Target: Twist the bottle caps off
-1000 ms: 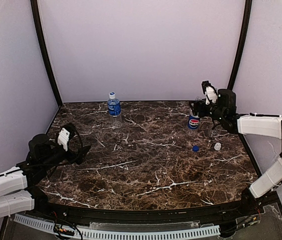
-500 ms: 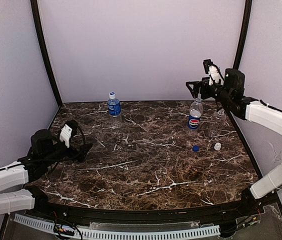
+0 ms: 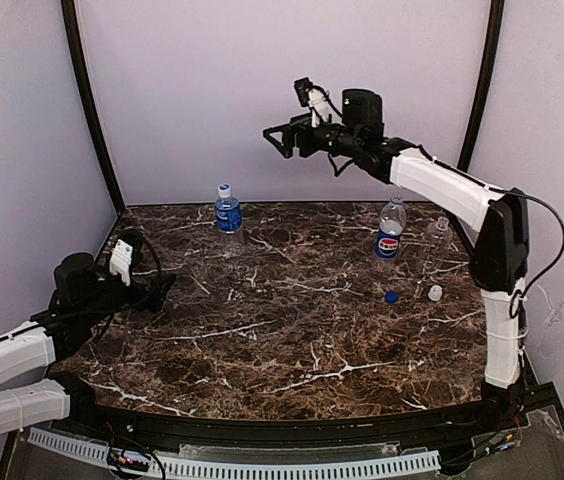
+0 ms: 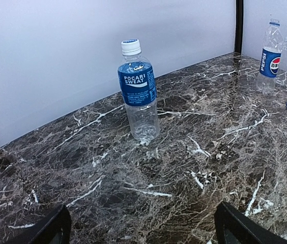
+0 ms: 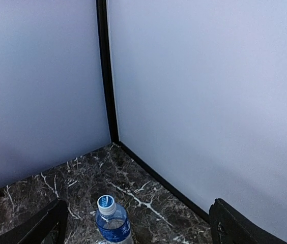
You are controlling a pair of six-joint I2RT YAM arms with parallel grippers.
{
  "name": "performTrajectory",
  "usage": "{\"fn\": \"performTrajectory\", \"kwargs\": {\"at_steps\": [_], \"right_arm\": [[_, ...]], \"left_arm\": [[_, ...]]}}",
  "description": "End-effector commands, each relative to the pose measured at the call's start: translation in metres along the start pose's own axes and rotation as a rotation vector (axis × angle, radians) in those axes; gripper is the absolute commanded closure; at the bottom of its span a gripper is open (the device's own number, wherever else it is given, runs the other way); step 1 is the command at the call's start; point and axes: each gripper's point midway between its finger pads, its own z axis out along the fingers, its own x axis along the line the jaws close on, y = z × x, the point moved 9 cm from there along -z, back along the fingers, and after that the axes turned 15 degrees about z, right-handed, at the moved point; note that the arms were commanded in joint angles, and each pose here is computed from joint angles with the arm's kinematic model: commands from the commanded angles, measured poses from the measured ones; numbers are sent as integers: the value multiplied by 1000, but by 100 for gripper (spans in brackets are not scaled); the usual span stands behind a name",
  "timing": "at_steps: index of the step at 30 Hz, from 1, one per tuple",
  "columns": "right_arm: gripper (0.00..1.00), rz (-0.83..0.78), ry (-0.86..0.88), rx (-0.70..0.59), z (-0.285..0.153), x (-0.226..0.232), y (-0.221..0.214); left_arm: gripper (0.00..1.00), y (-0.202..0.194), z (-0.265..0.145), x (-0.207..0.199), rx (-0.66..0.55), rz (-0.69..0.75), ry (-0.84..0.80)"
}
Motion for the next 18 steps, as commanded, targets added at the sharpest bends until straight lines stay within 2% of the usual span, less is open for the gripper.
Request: {"fn": "performTrajectory", "kwargs": {"at_steps": [1,5,9,15,18], "right_arm": [[4,78,30,125,53,8,-47],[4,76,75,142,86,16,-80],[3,87,74,130,103,15,-110],[1,77,137,110,124,18,-144],[2,57,110,76,133,17,-155]], "left_arm": [[1,-8,-4,-1,2,-36,11],[1,3,2,3,-17,-39,-13],[1,30,13,12,-44,-42,-47],[1,35,22,13,-45,-38,-76],[1,34,24,13,-41,-38,-80]]}}
